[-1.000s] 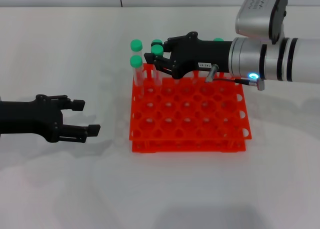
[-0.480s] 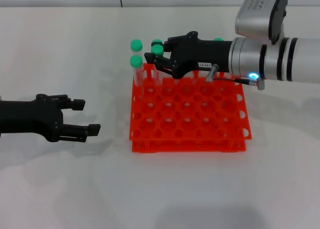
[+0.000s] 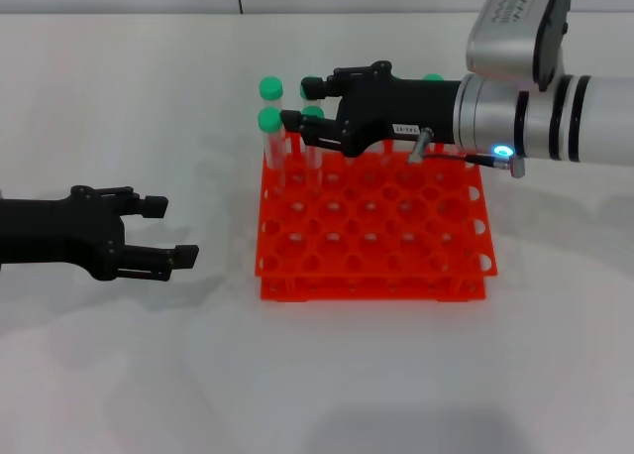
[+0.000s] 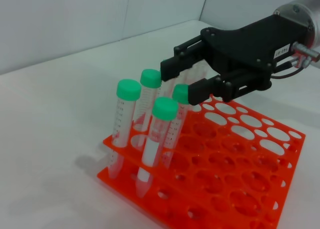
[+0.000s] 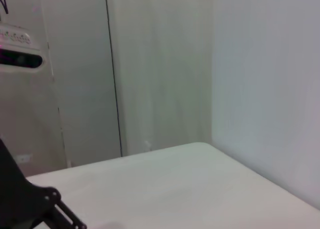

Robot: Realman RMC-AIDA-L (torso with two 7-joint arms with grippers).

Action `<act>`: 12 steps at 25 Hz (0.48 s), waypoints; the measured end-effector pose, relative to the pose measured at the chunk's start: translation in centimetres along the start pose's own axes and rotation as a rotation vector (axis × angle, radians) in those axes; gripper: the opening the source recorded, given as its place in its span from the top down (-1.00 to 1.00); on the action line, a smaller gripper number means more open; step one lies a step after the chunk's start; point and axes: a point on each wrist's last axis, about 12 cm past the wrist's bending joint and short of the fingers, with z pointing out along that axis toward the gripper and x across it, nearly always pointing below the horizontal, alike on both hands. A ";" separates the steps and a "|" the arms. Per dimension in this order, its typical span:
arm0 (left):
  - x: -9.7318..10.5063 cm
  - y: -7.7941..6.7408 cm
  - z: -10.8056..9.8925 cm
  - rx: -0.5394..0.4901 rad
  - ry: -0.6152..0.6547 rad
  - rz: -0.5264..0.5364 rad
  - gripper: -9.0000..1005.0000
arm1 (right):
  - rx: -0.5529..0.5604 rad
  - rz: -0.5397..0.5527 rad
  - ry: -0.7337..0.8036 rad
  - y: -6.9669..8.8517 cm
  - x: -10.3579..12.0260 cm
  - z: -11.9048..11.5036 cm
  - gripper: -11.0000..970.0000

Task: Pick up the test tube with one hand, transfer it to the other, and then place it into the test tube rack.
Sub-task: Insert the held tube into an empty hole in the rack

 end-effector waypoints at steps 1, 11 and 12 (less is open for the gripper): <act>0.0 0.0 0.0 0.000 0.000 0.000 -0.75 | 0.003 0.000 -0.008 0.0 0.0 0.0 0.05; 0.0 -0.1 -0.1 0.005 -0.007 0.004 -0.75 | 0.001 0.008 -0.087 0.4 0.1 -2.1 -0.29; 0.0 -0.1 -0.1 0.005 -0.009 0.005 -0.75 | -0.006 0.008 -0.102 0.5 0.0 -2.5 -0.33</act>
